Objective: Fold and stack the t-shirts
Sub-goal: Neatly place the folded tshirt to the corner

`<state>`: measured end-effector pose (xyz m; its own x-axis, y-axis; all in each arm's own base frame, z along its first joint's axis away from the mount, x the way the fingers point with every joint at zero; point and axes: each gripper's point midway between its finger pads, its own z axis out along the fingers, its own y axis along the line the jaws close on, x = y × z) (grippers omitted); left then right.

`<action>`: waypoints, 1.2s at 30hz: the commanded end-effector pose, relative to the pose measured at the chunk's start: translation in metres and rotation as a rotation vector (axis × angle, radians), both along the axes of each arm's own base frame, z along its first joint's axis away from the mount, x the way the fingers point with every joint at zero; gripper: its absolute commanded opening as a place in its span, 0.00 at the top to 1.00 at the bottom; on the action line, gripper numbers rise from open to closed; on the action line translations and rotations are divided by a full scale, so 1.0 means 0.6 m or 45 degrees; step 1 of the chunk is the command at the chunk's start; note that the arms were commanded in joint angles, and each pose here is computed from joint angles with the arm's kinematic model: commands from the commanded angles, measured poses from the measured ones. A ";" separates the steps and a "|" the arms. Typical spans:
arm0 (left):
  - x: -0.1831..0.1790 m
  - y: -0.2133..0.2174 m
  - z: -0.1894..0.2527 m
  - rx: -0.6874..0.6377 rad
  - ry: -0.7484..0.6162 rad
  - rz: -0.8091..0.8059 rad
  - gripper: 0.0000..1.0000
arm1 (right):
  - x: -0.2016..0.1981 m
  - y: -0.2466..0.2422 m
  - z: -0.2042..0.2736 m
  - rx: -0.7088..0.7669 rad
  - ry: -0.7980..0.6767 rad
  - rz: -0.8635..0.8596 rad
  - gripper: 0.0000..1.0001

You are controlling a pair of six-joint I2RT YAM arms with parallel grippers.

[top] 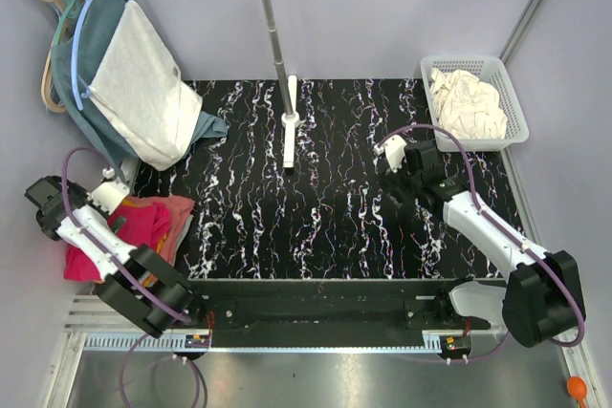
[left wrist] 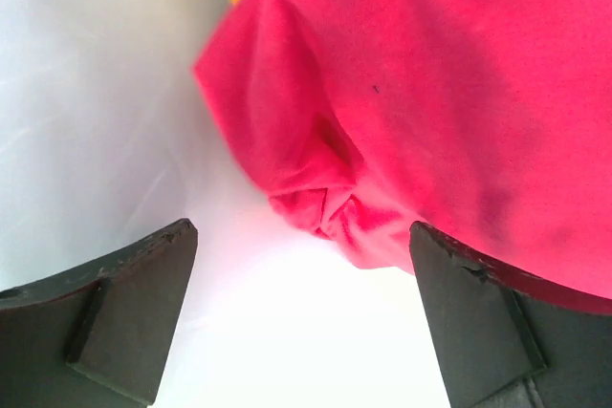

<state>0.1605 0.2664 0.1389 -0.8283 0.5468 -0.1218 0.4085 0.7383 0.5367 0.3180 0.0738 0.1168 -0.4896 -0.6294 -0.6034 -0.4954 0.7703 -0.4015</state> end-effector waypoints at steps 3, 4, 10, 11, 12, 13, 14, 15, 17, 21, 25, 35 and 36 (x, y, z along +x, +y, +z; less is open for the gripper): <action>0.050 -0.120 0.066 -0.205 -0.376 -0.121 0.01 | 0.035 0.029 0.071 0.122 -0.044 -0.061 0.00; 0.064 -0.147 0.068 -0.235 -0.396 -0.170 0.01 | 0.038 0.030 0.076 0.138 -0.041 -0.075 0.00; 0.116 -0.331 0.073 -0.511 -0.494 -0.340 0.01 | 0.067 0.053 0.092 0.229 0.004 -0.168 0.00; 0.131 -0.349 0.079 -0.586 -0.533 -0.277 0.01 | 0.070 0.056 0.092 0.243 0.010 -0.174 0.00; 0.141 -0.366 0.082 -0.631 -0.541 -0.273 0.01 | 0.075 0.059 0.086 0.239 0.024 -0.173 0.00; 0.153 -0.396 0.086 -0.683 -0.536 -0.311 0.01 | 0.077 0.060 0.083 0.232 0.030 -0.172 0.00; 0.173 -0.406 0.093 -0.741 -0.555 -0.253 0.01 | 0.080 0.058 0.080 0.223 0.036 -0.184 0.00; 0.184 -0.416 0.097 -0.773 -0.560 -0.238 0.01 | 0.087 0.060 0.078 0.213 0.047 -0.187 0.00; 0.213 -0.440 0.104 -0.847 -0.566 -0.202 0.01 | 0.089 0.057 0.075 0.199 0.072 -0.213 0.00; 0.252 -0.477 0.107 -0.973 -0.572 -0.138 0.01 | 0.100 0.060 0.083 0.237 0.072 -0.289 0.00; 0.289 -0.509 0.093 -1.028 -0.608 -0.100 0.01 | 0.102 0.061 0.091 0.284 0.055 -0.335 0.00; 0.357 -0.587 0.094 -0.961 -0.713 -0.237 0.01 | 0.104 0.020 0.127 0.256 -0.165 -0.435 0.00; 0.363 -0.592 0.098 -0.966 -0.715 -0.237 0.01 | 0.104 0.020 0.129 0.259 -0.172 -0.433 0.00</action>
